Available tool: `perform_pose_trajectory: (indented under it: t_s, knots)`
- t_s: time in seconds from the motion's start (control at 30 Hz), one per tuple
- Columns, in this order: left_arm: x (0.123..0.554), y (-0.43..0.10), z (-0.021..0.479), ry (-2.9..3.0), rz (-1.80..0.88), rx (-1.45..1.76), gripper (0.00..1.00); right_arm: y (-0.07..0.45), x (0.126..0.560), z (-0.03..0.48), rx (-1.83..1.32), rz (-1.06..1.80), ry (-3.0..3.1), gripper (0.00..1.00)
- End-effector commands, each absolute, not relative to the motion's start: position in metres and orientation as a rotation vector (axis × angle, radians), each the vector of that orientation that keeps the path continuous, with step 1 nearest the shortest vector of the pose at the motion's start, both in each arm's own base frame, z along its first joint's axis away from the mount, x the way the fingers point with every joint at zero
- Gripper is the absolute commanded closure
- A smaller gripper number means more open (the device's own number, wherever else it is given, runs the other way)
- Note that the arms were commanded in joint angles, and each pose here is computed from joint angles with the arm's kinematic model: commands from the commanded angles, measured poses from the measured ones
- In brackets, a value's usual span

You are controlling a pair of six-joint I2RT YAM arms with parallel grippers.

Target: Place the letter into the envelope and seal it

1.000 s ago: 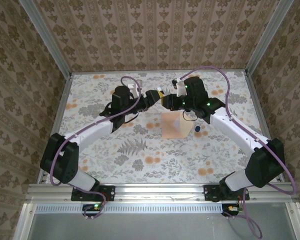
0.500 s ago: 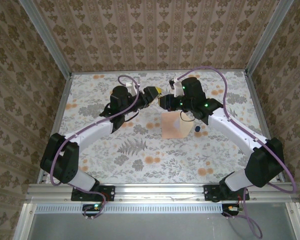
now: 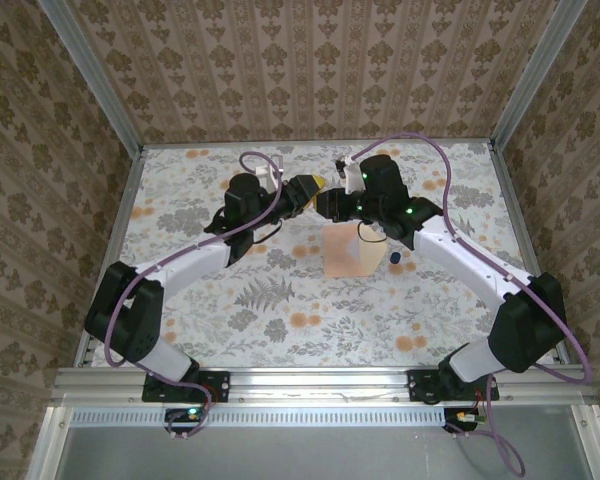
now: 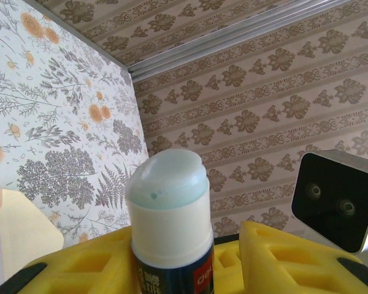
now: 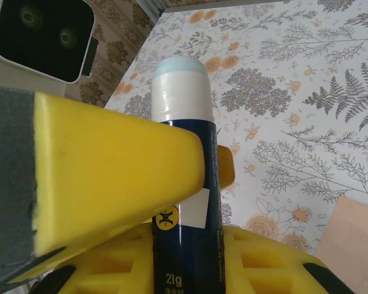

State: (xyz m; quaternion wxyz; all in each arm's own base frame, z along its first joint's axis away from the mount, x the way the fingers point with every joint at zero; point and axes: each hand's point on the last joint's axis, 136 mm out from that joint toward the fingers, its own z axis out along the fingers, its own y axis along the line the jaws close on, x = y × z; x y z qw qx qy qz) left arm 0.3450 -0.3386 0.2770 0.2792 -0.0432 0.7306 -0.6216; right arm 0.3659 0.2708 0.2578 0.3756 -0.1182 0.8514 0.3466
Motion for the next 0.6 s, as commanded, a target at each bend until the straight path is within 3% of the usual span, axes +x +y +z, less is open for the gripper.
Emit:
perform_pose_trajectory:
  t_s: [0.0,0.2,0.57]
  knots:
    - [0.3411,-0.3441,0.2817,1.935,-1.703,-0.092,0.58,0.2739,0.3718,0.2729,-0.298,0.875,2.118,0.94]
    - [0.3401,-0.3452,0.2808,1.933,-1.715,-0.098,0.75,0.2718,0.3715,0.2757,-0.299,0.851,2.106,0.94]
    - [0.3416,-0.3429,0.2828,1.927,-1.714,-0.097,0.92,0.2689,0.3704,0.2743,-0.302,0.826,2.113,0.82]
